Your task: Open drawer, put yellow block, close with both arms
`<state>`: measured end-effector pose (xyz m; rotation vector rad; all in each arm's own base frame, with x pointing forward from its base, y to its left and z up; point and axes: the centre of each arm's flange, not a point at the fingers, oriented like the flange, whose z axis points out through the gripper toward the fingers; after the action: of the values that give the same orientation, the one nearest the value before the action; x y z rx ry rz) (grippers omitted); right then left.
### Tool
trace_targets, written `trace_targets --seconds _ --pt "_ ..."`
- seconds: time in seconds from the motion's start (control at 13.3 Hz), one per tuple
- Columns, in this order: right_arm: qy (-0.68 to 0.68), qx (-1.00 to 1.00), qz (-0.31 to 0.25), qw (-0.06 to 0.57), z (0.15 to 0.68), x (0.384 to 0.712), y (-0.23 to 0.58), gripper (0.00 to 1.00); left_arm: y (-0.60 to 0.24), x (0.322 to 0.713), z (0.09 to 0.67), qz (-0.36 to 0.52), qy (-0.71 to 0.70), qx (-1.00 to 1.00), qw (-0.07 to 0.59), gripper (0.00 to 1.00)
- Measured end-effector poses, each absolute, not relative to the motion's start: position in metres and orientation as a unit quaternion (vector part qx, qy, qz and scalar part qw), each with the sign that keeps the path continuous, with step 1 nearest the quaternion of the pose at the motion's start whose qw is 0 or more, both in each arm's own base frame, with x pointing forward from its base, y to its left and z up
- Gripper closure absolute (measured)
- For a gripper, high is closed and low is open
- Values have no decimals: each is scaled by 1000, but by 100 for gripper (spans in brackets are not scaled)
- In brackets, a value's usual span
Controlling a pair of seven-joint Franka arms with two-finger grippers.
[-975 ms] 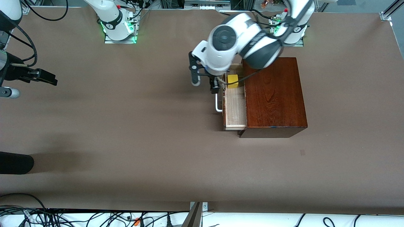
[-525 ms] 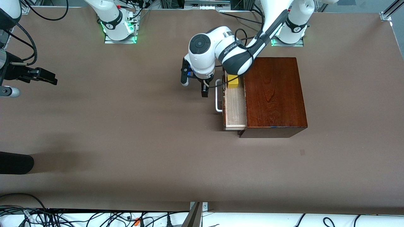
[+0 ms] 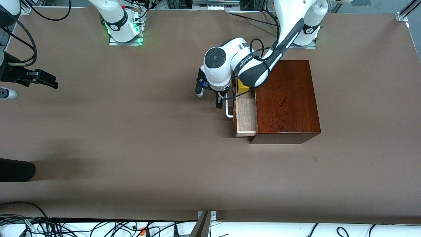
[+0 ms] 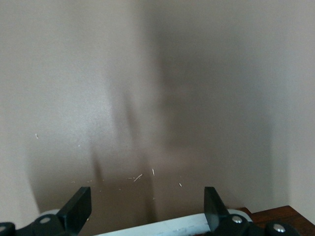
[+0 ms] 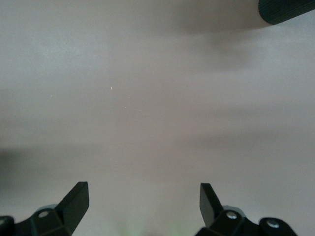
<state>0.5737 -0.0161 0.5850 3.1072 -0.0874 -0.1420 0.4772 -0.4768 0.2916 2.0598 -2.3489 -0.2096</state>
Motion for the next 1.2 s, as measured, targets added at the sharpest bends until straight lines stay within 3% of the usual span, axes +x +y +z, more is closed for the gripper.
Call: trace_targets --seconds 0.53,0.97,1.2 --pt "-26 998 -51 15 584 572 -13 0 -409 517 290 -126 -751 647 16 0" --pt "-25 998 -53 15 583 572 -13 0 -402 524 294 -121 -750 649 29 0" --pt "-25 998 -54 15 583 572 -13 0 -406 534 324 -92 -725 681 55 0"
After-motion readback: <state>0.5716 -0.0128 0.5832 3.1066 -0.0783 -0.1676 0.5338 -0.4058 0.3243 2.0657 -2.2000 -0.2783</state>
